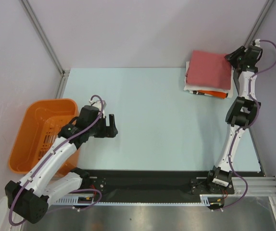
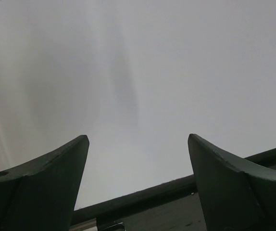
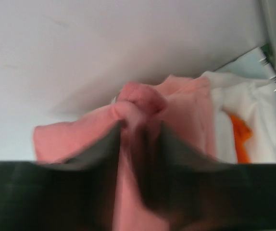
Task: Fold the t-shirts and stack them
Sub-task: Neatly place the folded tshirt to the corner, then reset both grippers
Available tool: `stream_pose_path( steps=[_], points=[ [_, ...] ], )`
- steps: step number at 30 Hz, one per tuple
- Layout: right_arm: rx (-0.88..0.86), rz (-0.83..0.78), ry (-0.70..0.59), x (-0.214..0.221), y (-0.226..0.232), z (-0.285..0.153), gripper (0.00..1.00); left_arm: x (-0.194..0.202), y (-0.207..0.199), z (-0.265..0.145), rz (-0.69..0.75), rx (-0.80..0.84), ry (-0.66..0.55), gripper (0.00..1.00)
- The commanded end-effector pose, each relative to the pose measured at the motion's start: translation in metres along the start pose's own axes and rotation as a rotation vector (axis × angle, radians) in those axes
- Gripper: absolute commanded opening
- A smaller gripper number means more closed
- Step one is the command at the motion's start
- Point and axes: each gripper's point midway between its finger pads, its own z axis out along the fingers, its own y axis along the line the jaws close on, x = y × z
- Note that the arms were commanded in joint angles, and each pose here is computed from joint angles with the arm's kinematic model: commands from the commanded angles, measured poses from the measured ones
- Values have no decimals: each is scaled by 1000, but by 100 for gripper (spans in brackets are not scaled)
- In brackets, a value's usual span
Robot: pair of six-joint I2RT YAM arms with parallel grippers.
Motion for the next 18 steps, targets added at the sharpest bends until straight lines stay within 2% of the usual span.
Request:
stream_pose_path(
  steps=[1, 2, 3, 4, 6, 10, 13, 14, 16, 17, 18],
  points=[
    [10, -66, -123, -33, -11, 3, 48, -5, 0, 3, -6, -6, -20, 90],
    [24, -70, -126, -33, -13, 3, 64, -6, 0, 3, -6, -4, -21, 90],
    [38, -76, -140, -40, -13, -1, 92, -6, 0, 2, -4, -3, -22, 90],
    [54, -80, -143, -42, -14, -4, 99, -5, 0, 2, -6, -4, -23, 90],
    [71, -88, -175, -57, -12, -12, 100, -7, 0, 1, -6, -2, -30, 90],
    [78, -107, -280, -112, 16, -57, 100, -8, 0, -1, -4, -1, -41, 90],
    [118, -60, -319, -132, 18, -83, 100, -10, -1, -5, -5, 3, -58, 90],
    [99, -57, -352, -148, 35, -103, 100, -12, -1, -6, -5, 5, -64, 90],
    [99, -37, -349, -150, 42, -119, 100, -13, -2, -9, -7, 10, -76, 90],
    [64, -46, -375, -164, 65, -143, 100, -14, -2, -10, -7, 11, -81, 91],
    [62, -31, -372, -164, 70, -151, 100, -15, -3, -11, -5, 14, -88, 91]
  ],
)
